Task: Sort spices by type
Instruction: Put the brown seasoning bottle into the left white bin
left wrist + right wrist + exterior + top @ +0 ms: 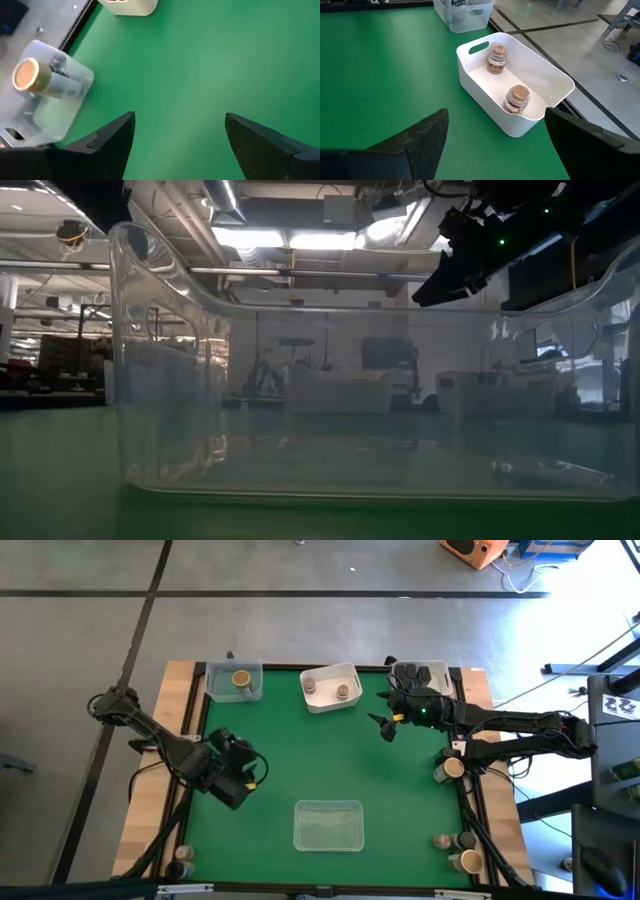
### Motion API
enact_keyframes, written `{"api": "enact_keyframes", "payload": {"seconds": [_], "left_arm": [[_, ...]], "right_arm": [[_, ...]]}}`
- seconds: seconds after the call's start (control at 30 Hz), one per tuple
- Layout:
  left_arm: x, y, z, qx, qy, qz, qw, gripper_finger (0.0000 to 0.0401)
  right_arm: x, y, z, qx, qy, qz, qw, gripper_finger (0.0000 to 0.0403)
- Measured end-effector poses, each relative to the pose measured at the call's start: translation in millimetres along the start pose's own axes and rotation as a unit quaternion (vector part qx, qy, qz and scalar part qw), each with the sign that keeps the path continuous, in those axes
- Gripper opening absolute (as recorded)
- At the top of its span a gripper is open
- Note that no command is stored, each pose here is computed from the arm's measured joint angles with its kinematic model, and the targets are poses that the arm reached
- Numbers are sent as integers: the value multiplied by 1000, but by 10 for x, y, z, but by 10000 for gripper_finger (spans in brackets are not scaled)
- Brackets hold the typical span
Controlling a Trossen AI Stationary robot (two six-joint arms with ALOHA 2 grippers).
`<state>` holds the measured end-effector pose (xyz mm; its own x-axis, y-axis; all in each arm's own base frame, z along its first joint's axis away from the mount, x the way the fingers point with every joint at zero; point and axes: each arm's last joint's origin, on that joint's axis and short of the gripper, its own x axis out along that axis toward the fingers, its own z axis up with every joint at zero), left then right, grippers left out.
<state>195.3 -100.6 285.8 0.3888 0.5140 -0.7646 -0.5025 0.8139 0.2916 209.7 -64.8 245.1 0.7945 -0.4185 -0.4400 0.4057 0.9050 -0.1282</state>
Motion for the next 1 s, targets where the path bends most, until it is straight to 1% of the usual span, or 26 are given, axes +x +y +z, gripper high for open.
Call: {"api": "enact_keyframes", "payload": {"seconds": [0.1, 0.17, 0.23, 0.37, 0.43, 0.53, 0.63, 0.77, 0.9, 1.0], "left_arm": [[47, 4, 7, 17, 1, 3, 1000, 292], [89, -18, 31, -4, -6, -5, 1000, 292], [139, -28, 69, 5, -12, -10, 1000, 292], [187, -102, 165, 26, -29, -56, 998, 292], [183, -148, 210, 25, -34, -91, 995, 292], [130, -187, 258, 17, -20, -142, 989, 292], [65, -216, 256, -13, 4, -172, 985, 292], [6, -268, 169, -56, 60, -208, 975, 292], [-61, -281, 24, -114, 138, -207, 962, 292], [-123, -296, -78, -148, 181, -199, 952, 292]], "right_arm": [[0, 0, 1, 0, -1, 0, 1000, 331], [0, 4, 2, -2, -1, 7, 1000, 331], [0, 7, 6, -3, -3, 12, 1000, 331], [0, 8, 3, -3, -2, 13, 1000, 331], [0, 8, 3, -4, -2, 13, 1000, 331], [0, 8, 3, -4, -2, 13, 1000, 331], [0, 8, 3, -4, -2, 13, 1000, 331], [0, 8, 3, -4, -2, 13, 1000, 331], [0, 8, 3, -4, -2, 13, 1000, 331], [0, 8, 3, -4, -2, 13, 1000, 331]]}}
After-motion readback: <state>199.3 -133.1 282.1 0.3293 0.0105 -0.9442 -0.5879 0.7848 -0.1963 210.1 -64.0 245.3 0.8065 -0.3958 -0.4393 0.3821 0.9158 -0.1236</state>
